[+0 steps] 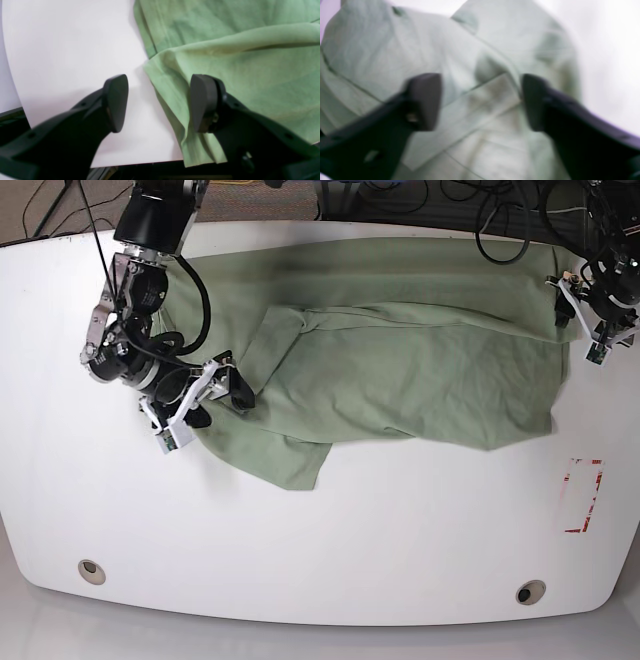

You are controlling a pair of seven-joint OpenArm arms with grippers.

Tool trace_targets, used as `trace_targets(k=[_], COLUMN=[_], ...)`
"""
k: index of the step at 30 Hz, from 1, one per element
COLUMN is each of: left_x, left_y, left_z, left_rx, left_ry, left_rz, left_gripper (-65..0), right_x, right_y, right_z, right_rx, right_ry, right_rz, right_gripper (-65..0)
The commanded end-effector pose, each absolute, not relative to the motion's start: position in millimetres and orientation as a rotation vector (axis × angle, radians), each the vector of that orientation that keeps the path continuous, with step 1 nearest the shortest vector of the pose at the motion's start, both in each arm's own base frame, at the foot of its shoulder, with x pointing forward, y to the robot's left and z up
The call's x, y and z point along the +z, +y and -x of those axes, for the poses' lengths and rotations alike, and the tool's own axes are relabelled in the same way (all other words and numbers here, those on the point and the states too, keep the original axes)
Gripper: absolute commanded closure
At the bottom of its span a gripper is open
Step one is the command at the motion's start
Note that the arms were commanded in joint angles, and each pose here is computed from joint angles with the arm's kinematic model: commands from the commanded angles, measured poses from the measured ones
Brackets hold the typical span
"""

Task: Layout the t-shirt on the table in an organized manner, then fold the t-shirt properly
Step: 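Drag the grasped fabric with the right gripper away from the robot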

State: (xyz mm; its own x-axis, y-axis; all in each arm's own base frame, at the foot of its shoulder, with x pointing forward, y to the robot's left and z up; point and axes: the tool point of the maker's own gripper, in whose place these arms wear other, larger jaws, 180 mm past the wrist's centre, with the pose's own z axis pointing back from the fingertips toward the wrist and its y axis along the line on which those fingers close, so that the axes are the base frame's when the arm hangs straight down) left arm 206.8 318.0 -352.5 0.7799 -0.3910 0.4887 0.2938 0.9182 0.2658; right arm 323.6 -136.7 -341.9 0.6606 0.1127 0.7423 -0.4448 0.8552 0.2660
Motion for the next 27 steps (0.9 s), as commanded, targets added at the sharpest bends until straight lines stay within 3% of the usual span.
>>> trace_targets(k=[1, 17, 27], left_x=[-335, -265, -239], left_y=[322, 351, 356], left_z=[-223, -287, -320], left_rx=[-0.379, -0.214, -0.17], left_ry=[-0.624, -0.894, -0.996], left_rz=[-0.206, -0.282, -0.268], left_gripper=[-36.7, -36.7, -36.7], right_x=[-320, -315, -340], right_y=[-146, -212, -227], right_z=[-332, -363, -401], right_rx=[0.348, 0.283, 0.182], right_ry=[-0.864, -0.873, -0.852], right_rz=[-0.421, -0.191, -0.265], right_gripper=[-55.0, -54.9, -54.7])
